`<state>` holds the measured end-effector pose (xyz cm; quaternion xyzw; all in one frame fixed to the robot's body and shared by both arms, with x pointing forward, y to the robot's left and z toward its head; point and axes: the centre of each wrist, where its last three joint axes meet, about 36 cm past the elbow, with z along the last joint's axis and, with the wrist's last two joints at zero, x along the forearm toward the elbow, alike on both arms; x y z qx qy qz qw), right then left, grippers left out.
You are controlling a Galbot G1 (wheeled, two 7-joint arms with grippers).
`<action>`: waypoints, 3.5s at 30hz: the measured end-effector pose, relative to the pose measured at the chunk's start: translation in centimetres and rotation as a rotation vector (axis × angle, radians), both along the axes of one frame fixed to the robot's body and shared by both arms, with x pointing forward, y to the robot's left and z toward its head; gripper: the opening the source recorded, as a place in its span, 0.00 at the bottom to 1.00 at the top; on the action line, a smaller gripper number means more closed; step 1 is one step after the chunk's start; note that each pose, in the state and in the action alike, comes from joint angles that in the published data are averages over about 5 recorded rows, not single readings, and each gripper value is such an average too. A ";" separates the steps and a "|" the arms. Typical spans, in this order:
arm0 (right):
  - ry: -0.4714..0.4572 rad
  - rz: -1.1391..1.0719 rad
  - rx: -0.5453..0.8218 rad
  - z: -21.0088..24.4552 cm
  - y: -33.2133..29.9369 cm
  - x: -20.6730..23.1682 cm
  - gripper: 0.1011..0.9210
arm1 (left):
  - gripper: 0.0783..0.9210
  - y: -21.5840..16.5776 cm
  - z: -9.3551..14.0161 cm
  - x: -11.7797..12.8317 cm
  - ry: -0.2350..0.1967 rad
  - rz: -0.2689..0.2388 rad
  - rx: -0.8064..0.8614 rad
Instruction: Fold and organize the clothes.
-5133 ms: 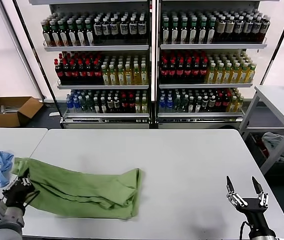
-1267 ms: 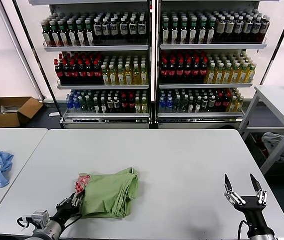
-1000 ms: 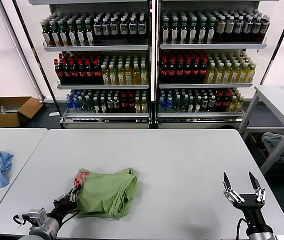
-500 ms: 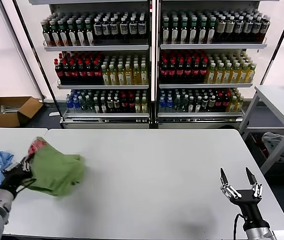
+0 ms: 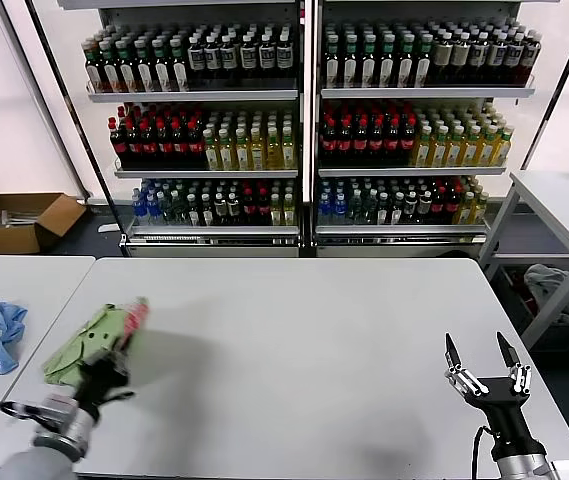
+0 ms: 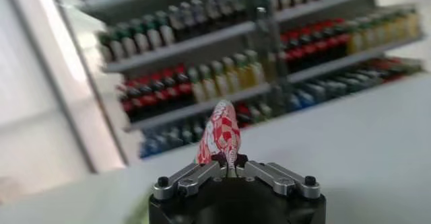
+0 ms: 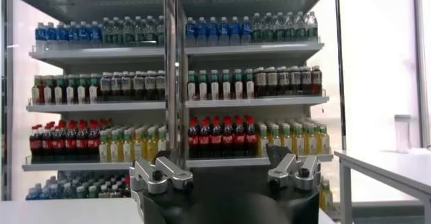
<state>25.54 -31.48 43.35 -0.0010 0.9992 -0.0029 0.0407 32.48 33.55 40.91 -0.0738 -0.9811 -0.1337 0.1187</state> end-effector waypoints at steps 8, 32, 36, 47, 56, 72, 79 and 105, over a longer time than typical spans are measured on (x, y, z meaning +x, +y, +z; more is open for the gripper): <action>0.002 0.001 0.002 -0.2 0.2 0.1 0.88 | 0.05 -8.3 -2.9 -0.4 0.087 -0.138 -0.085; 0.002 0.034 -0.001 0.5 1.3 1.1 0.88 | 0.37 -19.3 0.8 6.2 0.007 -0.114 -0.096; 0.012 0.047 -0.005 0.7 1.9 1.6 0.88 | 0.52 -19.1 3.0 5.2 -0.039 -0.124 -0.106; 0.189 0.170 0.083 1.1 6.3 6.2 0.88 | 0.86 -14.4 8.1 1.8 -0.161 -0.083 -0.166; 0.422 0.317 0.193 -0.1 13.9 12.2 0.88 | 0.88 -11.8 8.5 -0.7 -0.171 -0.043 -0.182; 0.628 0.455 0.227 -2.8 22.2 17.2 0.87 | 0.88 -10.2 8.2 -2.1 -0.157 -0.015 -0.171; 0.650 0.467 0.225 -3.7 23.6 18.2 0.69 | 0.88 -9.8 7.9 -2.3 -0.150 -0.005 -0.166; 0.560 0.432 0.187 -2.3 20.4 18.5 0.02 | 0.88 -9.7 7.6 -2.4 -0.135 -0.003 -0.169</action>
